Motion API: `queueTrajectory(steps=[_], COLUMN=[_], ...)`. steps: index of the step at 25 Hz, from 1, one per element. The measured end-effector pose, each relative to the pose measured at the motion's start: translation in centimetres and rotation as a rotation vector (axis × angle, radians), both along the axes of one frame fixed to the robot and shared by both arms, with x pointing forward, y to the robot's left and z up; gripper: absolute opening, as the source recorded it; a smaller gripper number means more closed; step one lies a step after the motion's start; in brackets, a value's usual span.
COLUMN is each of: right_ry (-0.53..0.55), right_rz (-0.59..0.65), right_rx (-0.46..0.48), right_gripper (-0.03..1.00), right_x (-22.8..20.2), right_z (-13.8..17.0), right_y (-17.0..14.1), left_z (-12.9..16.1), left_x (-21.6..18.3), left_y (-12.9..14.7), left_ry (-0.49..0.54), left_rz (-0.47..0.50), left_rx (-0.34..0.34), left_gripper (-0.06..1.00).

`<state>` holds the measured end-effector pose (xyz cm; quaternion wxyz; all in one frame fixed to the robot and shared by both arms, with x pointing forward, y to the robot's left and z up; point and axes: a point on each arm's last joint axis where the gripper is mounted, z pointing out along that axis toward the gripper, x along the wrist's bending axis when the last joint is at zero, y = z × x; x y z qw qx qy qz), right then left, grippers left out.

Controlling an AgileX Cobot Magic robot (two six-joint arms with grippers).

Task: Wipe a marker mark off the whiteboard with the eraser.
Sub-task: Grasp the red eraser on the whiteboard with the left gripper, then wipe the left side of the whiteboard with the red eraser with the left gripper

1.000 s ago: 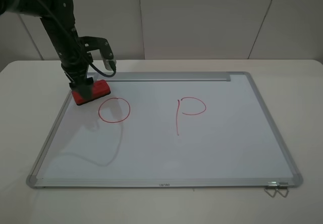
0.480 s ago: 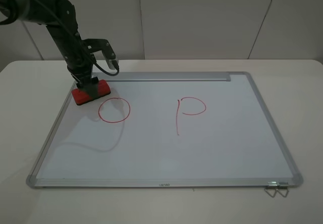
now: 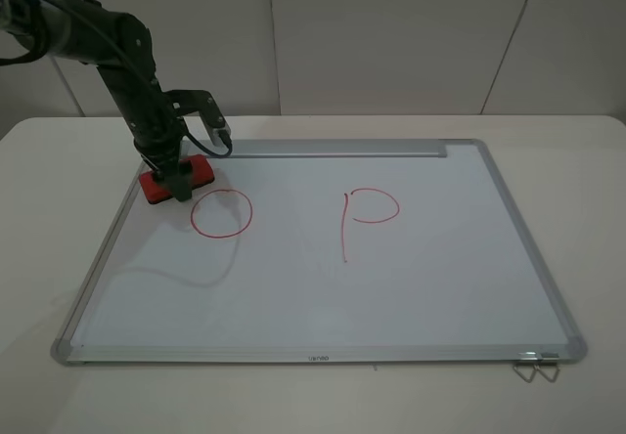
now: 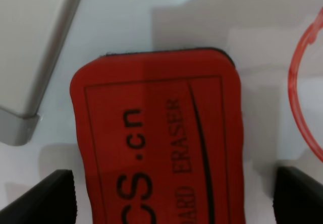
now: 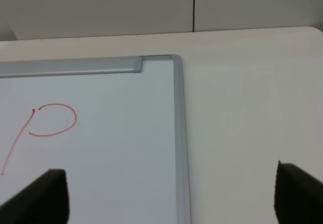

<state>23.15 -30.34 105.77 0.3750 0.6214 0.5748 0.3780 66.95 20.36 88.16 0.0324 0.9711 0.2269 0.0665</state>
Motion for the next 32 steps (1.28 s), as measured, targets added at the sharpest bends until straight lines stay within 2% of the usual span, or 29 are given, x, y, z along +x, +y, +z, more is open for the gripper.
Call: queueTrajectory(steps=[7,9,11,22,26,32], right_ry=[0.000,0.000,0.000,0.000,0.000,0.000], right_rz=[0.000,0.000,0.000,0.000,0.000,0.000], right_rx=[0.000,0.000,0.000,0.000,0.000,0.000], right_gripper=[0.72,0.72,0.72,0.72,0.72,0.72], right_x=[0.0,0.0,0.0,0.0,0.0,0.0], right_z=[0.0,0.0,0.0,0.0,0.0,0.0], right_y=[0.0,0.0,0.0,0.0,0.0,0.0], left_z=[0.0,0.0,0.0,0.1,0.6,1.7], left_x=[0.1,0.1,0.1,0.0,-0.2,-0.9], left_y=[0.0,0.0,0.0,0.0,-0.2,-2.0], left_ry=[-0.009,-0.008,-0.009,0.007,0.013,0.038], left_rz=[0.001,0.005,0.005,0.011,0.092,0.347], left_rx=[-0.002,-0.007,-0.008,-0.007,-0.019,-0.077], left_gripper=[0.75,0.68,0.56,0.57,0.57,0.57])
